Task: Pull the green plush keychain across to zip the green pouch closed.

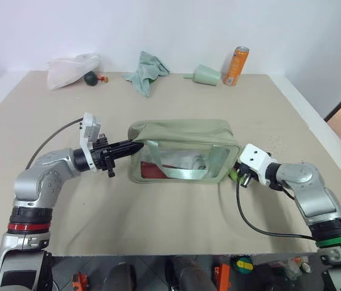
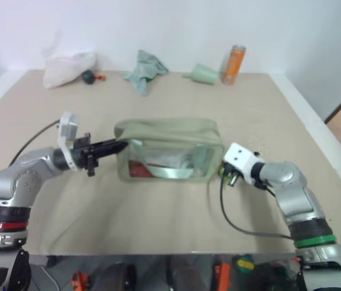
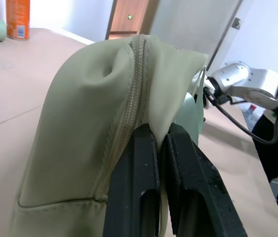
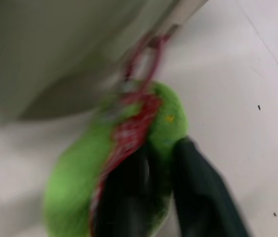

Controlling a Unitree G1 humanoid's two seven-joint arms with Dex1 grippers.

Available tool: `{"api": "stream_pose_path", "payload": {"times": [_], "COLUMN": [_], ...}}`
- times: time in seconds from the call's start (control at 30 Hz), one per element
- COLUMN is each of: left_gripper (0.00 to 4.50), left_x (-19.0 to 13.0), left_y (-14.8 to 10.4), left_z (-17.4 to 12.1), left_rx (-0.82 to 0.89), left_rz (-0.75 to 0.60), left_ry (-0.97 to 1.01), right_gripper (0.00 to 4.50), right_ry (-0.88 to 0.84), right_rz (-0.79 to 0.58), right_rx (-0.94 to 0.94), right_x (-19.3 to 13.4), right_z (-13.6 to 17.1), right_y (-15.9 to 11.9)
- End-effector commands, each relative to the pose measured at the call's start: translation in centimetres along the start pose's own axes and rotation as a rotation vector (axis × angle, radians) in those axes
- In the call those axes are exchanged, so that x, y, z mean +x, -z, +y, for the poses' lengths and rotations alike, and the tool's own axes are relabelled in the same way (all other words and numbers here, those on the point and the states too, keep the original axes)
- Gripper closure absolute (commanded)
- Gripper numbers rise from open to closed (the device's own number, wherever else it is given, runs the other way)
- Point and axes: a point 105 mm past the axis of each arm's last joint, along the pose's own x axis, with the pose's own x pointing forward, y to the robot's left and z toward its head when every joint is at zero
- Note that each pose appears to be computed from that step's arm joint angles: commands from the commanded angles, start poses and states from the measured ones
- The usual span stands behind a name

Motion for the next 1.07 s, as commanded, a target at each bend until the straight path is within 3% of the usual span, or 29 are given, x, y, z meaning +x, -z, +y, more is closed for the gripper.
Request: {"api": "stream_pose_path", "payload": {"times": [0.03, 0.1, 0.13, 0.23, 0.37, 0.5, 0.63, 0.83, 0.97, 1.07], "left_gripper": [4.39, 4.39, 3.67, 2.69, 1.21, 0.03, 0.03, 0.03, 0.03, 0.03], "left_x": [0.6, 0.6, 0.6, 0.6, 0.7, 0.3, -1.0, -5.6, -9.2, -11.6], "left_y": [-1.0, -1.0, -1.1, -1.3, -1.6, -2.3, -3.4, -3.5, -1.3, 1.1], "left_z": [-0.1, 0.0, 0.1, 0.1, 0.1, -0.8, -1.3, -0.6, 0.6, 2.1], "left_rx": [0.008, 0.001, -0.013, -0.031, 0.002, 0.028, 0.023, 0.0, -0.03, -0.151], "left_rz": [-0.021, -0.026, -0.033, -0.052, -0.06, -0.076, -0.109, -0.094, -0.027, -0.003], "left_ry": [0.007, -0.001, -0.006, -0.002, -0.013, 0.009, -0.005, -0.136, -0.294, -0.42], "right_gripper": [2.07, 1.46, 1.06, 0.06, 0.0, 0.0, 0.0, 0.0, 0.0, 0.0], "right_ry": [-0.044, -0.026, -0.001, 0.07, 0.096, 0.185, 0.176, -0.055, -0.062, -0.045], "right_rz": [-0.09, -0.093, -0.091, -0.087, -0.071, -0.086, -0.056, -0.145, -0.324, -0.409], "right_rx": [-0.002, 0.001, -0.005, -0.017, -0.023, -0.027, 0.014, 0.177, 0.321, 0.416], "right_x": [-1.3, -2.1, -2.6, -3.7, -5.6, -8.7, -10.5, -12.6, -13.5, -13.9], "right_z": [-0.4, -1.3, -1.9, -3.8, -5.3, -7.8, -8.1, -3.2, -1.8, -0.9], "right_y": [-3.0, -3.2, -3.3, -3.5, -3.2, -3.6, -2.6, -2.8, -4.5, -4.8]}}
